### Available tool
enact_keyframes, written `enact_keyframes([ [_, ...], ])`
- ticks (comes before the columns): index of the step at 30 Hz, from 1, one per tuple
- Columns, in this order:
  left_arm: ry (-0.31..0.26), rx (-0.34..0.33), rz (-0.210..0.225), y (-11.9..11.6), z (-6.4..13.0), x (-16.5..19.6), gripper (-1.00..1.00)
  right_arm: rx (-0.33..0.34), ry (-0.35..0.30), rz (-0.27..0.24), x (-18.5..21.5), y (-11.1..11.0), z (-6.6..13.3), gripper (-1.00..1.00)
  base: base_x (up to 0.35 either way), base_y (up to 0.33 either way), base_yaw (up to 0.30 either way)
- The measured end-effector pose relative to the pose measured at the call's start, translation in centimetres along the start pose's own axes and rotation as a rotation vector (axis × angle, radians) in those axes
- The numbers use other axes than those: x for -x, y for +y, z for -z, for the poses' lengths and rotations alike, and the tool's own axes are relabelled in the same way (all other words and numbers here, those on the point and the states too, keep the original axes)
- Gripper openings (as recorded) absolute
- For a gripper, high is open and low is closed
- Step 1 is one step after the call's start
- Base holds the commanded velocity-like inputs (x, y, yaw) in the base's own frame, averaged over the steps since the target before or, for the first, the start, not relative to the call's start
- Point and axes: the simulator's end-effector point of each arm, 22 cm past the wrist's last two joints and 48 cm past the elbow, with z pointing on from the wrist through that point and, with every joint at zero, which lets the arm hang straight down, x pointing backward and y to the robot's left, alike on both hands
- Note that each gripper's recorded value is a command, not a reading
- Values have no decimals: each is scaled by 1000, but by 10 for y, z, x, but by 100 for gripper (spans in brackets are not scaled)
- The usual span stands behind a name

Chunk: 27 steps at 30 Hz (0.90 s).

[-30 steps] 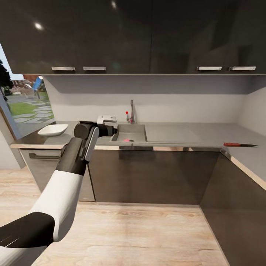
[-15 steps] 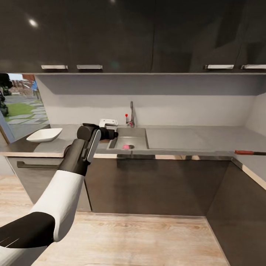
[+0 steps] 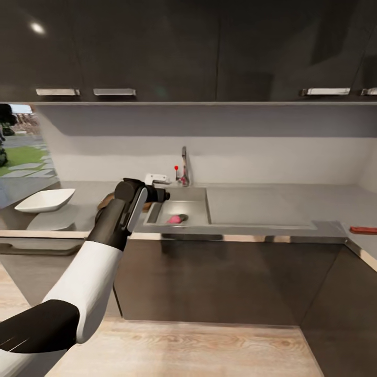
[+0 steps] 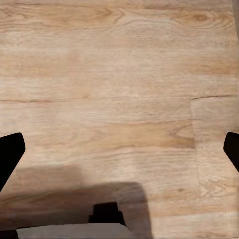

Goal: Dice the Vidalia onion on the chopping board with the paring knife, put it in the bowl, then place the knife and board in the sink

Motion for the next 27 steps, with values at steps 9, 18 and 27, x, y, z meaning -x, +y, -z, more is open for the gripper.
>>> enact_keyframes([
  [9, 12, -3, -2, -2, -3, -4, 100, -17, -2, -32, -5, -8, 1, 100, 302, -166, 0],
  [18, 17, -1, -1, -1, -4, -8, 100, -18, -3, -33, -5, -8, 1, 100, 277, -140, 0],
  [27, 21, -1, 0, -1, -5, -10, 100, -18, -3, -32, -5, -8, 1, 100, 38, -14, 0],
])
